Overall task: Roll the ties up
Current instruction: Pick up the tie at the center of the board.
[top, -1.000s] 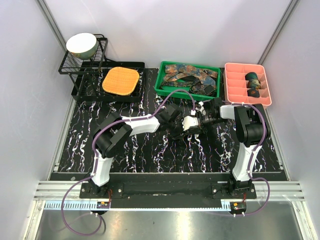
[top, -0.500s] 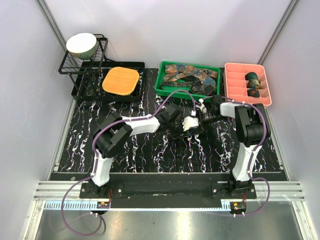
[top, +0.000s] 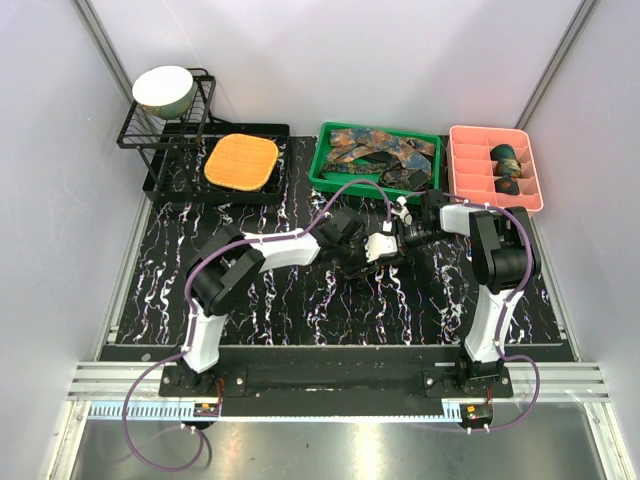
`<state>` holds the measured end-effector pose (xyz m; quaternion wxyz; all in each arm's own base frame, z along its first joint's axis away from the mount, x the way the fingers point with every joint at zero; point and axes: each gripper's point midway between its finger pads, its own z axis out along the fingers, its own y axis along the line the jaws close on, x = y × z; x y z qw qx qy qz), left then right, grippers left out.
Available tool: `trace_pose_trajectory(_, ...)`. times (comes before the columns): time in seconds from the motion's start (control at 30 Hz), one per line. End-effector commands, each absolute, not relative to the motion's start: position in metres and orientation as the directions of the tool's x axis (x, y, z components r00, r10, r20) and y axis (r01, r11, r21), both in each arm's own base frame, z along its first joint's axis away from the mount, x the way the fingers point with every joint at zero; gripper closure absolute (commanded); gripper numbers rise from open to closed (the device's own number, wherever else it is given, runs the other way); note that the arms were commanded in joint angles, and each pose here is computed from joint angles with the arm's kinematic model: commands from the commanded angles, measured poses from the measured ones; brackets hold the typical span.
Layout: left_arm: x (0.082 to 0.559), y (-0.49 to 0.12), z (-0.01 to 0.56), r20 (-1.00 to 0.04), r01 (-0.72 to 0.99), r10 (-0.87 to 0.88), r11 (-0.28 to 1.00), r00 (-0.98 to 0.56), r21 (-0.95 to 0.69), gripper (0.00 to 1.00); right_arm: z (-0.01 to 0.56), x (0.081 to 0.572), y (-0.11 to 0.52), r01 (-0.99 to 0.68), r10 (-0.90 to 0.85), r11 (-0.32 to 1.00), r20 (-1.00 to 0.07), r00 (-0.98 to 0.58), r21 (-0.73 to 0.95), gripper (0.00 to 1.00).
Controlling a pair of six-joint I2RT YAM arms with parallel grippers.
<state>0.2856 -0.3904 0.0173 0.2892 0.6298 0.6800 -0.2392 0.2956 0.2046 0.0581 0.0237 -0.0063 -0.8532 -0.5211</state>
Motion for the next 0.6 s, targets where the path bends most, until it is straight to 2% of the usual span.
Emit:
trace_pose_trajectory(0.0, 0.244, -0.337, -0.054, -0.474, 0.990, 0.870, 0.101, -0.138, -0.102, 1.00, 0.072, 0.297, 0.211, -0.006, -0.045, 0.409, 0.014, -0.999, 0.912, 0.85)
trace_pose_trajectory(0.03, 0.244, -0.337, -0.054, -0.475, 0.989, 0.869, 0.104, -0.141, -0.103, 1.00, 0.072, 0.297, 0.210, -0.008, -0.045, 0.411, 0.011, -0.999, 0.912, 1.00)
trace_pose_trajectory(0.1, 0.244, -0.337, -0.054, -0.474, 0.989, 0.868, 0.110, -0.146, -0.104, 1.00, 0.073, 0.295, 0.210, -0.013, -0.053, 0.414, 0.010, -0.999, 0.910, 1.00)
trace_pose_trajectory(0.13, 0.244, -0.337, -0.054, -0.471, 0.987, 0.868, 0.121, -0.159, -0.109, 0.84, 0.073, 0.294, 0.209, -0.015, -0.053, 0.419, 0.008, -0.999, 0.908, 1.00)
trace_pose_trajectory(0.23, 0.250, -0.339, -0.049, -0.495, 0.982, 0.848, 0.154, -0.188, -0.109, 0.58, 0.074, 0.293, 0.207, -0.040, -0.058, 0.433, -0.016, -0.998, 0.900, 1.00)
trace_pose_trajectory(0.27, 0.252, -0.339, -0.047, -0.501, 0.981, 0.843, 0.163, -0.195, -0.108, 0.41, 0.074, 0.292, 0.207, -0.040, -0.061, 0.435, -0.015, -0.998, 0.900, 1.00)
trace_pose_trajectory(0.3, 0.253, -0.339, -0.046, -0.504, 0.979, 0.840, 0.171, -0.203, -0.110, 0.33, 0.074, 0.291, 0.207, -0.044, -0.064, 0.434, -0.018, -0.998, 0.900, 1.00)
trace_pose_trajectory(0.4, 0.262, -0.336, -0.039, -0.513, 0.979, 0.834, 0.184, -0.204, -0.090, 0.26, 0.073, 0.291, 0.206, -0.047, -0.068, 0.440, -0.019, -0.998, 0.897, 1.00)
trace_pose_trajectory(0.47, 0.267, -0.330, -0.035, -0.514, 0.977, 0.831, 0.197, -0.213, -0.087, 0.26, 0.075, 0.290, 0.205, -0.055, -0.070, 0.446, -0.027, -0.997, 0.893, 1.00)
trace_pose_trajectory(0.57, 0.266, -0.326, -0.031, -0.515, 0.980, 0.834, 0.181, -0.199, -0.087, 0.32, 0.075, 0.291, 0.204, -0.051, -0.064, 0.453, -0.024, -0.998, 0.890, 1.00)
